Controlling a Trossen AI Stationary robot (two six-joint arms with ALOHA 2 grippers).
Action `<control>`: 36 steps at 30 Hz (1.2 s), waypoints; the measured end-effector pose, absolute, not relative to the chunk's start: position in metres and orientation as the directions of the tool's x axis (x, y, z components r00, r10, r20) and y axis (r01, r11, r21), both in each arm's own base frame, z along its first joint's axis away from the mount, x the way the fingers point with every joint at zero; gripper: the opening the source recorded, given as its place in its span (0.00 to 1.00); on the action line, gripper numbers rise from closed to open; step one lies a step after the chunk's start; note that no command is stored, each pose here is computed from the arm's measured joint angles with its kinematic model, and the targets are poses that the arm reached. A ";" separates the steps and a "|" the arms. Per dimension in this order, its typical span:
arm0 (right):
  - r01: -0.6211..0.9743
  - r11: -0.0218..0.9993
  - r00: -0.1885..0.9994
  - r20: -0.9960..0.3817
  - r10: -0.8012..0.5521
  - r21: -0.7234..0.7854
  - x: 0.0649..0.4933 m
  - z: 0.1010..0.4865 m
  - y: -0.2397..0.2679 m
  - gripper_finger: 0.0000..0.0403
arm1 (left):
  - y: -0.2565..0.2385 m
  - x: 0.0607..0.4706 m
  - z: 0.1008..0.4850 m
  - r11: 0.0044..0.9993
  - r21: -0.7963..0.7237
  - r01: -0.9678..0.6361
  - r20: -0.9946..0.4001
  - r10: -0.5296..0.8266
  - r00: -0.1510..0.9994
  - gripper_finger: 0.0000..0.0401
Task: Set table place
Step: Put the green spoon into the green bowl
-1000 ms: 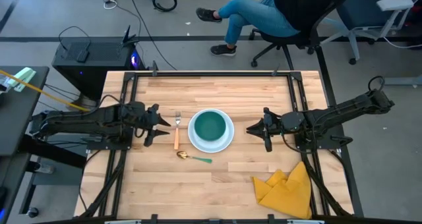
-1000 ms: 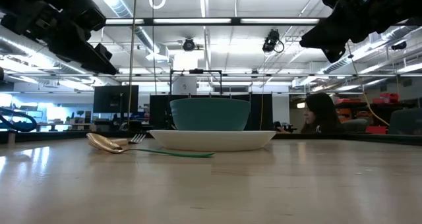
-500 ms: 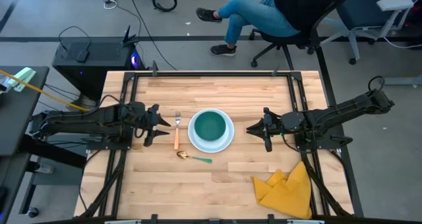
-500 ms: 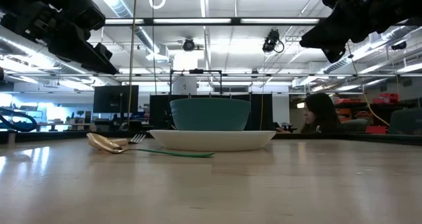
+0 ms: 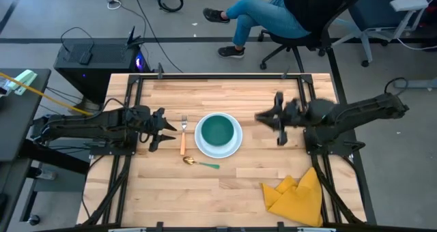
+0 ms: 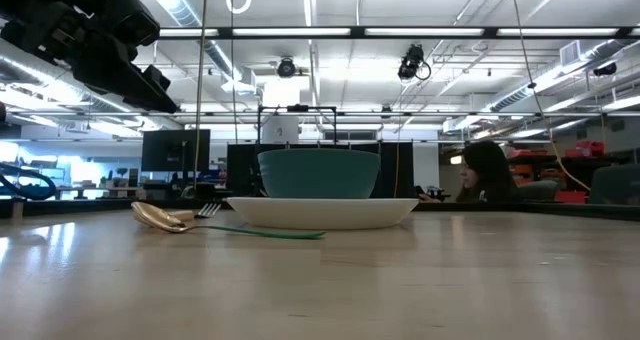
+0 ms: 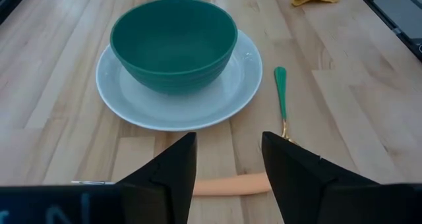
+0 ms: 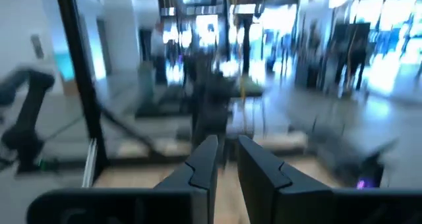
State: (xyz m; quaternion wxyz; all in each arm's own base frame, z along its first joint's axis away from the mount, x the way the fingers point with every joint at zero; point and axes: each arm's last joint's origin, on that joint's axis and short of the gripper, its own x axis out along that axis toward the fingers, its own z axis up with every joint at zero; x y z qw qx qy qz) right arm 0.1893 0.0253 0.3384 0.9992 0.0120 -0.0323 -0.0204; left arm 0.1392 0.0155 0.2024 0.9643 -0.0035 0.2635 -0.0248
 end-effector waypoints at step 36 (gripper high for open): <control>-0.342 0.935 0.611 -0.733 0.299 0.096 0.438 0.206 0.047 0.16 | 0.016 0.139 0.202 0.999 -0.021 0.045 -0.508 -0.049 0.860 0.45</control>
